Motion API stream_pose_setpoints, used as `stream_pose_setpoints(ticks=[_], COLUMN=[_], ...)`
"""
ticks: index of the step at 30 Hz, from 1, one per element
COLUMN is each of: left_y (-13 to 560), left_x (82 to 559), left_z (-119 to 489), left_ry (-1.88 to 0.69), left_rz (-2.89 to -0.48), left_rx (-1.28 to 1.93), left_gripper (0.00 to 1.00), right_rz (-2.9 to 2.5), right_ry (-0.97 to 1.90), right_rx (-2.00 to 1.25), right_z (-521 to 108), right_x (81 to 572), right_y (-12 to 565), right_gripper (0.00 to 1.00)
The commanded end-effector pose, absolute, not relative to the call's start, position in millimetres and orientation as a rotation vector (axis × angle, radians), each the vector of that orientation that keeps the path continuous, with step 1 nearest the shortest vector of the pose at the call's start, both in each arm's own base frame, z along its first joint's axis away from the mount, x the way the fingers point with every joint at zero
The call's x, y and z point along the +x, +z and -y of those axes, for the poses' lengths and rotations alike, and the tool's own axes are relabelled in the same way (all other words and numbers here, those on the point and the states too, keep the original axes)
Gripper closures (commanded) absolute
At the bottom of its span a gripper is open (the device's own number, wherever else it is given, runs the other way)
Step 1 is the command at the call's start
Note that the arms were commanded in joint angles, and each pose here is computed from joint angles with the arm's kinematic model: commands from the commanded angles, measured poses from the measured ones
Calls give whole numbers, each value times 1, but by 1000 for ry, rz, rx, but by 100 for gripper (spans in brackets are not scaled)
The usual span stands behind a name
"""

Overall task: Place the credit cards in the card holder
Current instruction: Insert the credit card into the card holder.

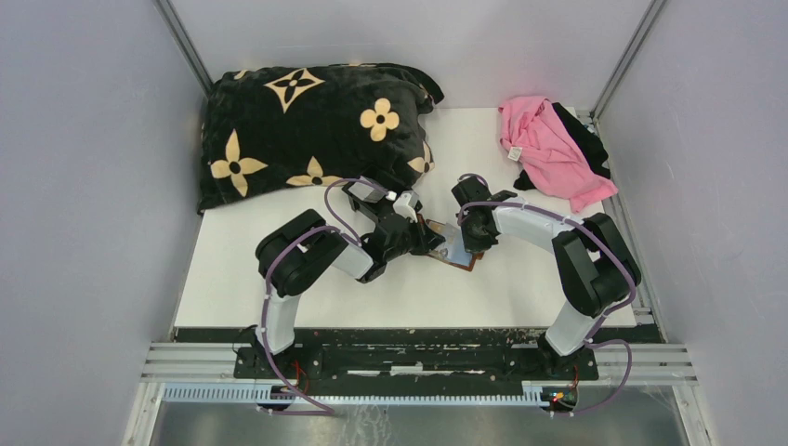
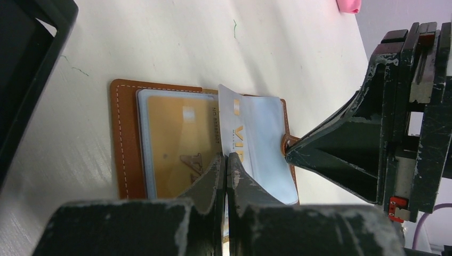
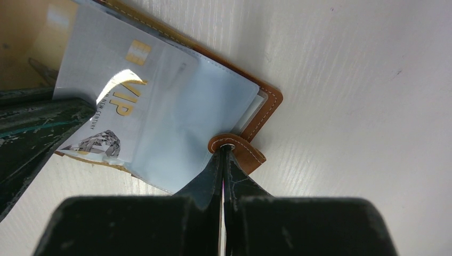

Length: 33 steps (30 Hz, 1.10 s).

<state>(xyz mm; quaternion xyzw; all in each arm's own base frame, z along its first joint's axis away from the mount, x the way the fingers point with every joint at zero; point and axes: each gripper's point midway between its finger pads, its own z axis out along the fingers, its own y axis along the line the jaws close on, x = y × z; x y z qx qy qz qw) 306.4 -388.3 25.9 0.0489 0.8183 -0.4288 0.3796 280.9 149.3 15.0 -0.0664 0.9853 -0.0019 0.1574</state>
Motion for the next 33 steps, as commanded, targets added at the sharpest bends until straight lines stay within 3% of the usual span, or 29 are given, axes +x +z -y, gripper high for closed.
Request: stream_pose_setpoints(ticks=[1, 22, 26, 33], left_y=[-34, -35, -36, -30], left_x=[262, 242, 231, 222], left_z=[379, 396, 404, 404], left_ry=[-1066, -1153, -1153, -1093], left_rz=[-2351, -2415, -2435, -2455], left_rx=[157, 83, 128, 152], left_gripper=[97, 97, 88, 62], right_rz=[-2897, -2899, -2893, -2886], right_ry=[35, 73, 80, 97], right_rx=[-199, -185, -183, -178], right_z=[-157, -161, -162, -165], right_x=[265, 264, 266, 268], right_y=[-23, -23, -20, -16], right_gripper=[99, 99, 99, 99])
